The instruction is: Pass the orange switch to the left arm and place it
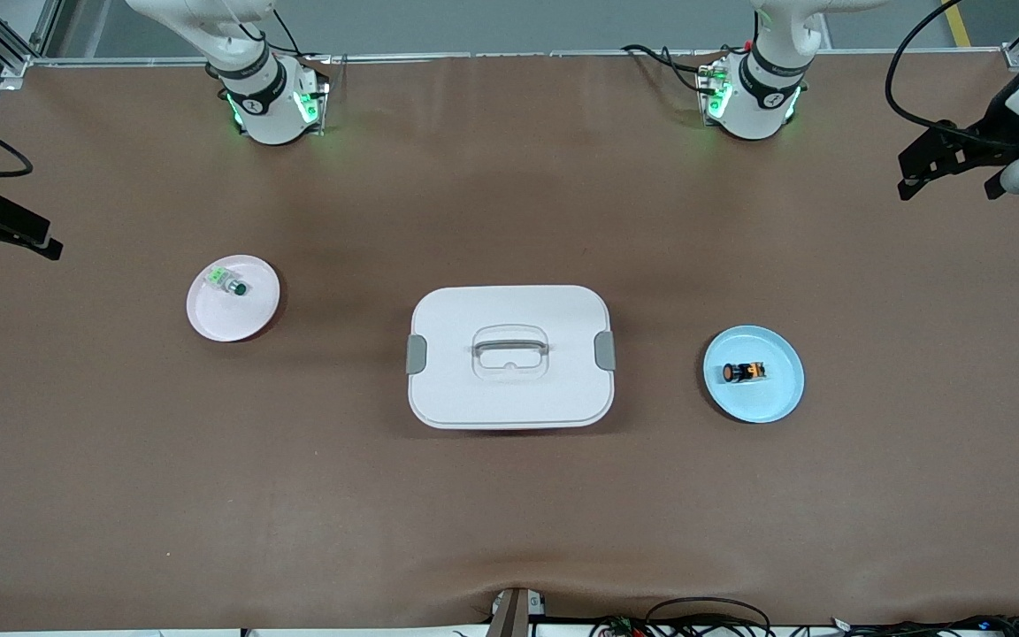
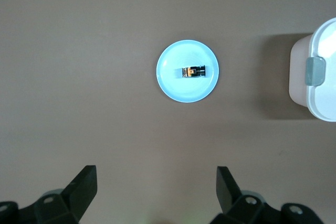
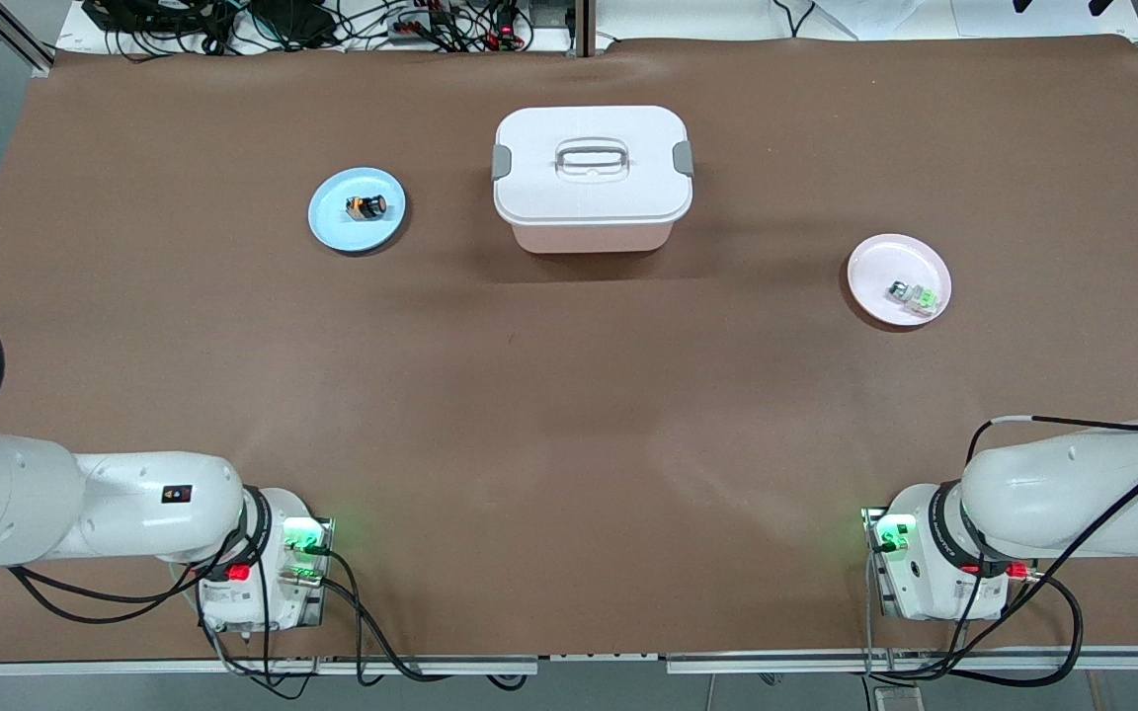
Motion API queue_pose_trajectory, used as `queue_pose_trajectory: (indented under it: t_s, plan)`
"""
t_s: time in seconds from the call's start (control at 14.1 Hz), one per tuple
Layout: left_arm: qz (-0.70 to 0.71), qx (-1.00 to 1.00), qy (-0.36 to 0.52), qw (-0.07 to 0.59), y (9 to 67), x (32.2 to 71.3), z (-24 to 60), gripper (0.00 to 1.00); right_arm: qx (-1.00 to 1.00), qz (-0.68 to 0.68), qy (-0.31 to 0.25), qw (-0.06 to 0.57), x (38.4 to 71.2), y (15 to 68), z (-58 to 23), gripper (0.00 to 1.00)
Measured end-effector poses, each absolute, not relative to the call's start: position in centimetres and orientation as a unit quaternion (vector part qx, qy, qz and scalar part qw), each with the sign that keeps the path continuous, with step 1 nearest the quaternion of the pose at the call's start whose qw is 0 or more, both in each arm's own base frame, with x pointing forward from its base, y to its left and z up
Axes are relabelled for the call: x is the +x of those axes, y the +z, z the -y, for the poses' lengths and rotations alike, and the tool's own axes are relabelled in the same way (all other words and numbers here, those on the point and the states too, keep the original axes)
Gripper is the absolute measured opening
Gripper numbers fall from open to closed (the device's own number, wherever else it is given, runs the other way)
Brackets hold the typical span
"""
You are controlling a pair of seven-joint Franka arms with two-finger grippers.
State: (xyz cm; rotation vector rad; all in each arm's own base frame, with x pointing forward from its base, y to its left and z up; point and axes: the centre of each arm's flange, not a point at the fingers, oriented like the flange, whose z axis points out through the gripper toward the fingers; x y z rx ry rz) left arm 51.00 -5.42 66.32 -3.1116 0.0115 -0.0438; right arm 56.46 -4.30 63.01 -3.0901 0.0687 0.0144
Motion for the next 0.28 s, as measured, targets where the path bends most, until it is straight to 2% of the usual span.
queue_pose_trajectory:
  t_s: [0.28]
  plan:
    - [0.003,-1.0,-0.019,0.014,67.23,50.84,5.41,1.0,-1.0,-0.023,0.005,0.015,56.42,62.95,4.51,1.0]
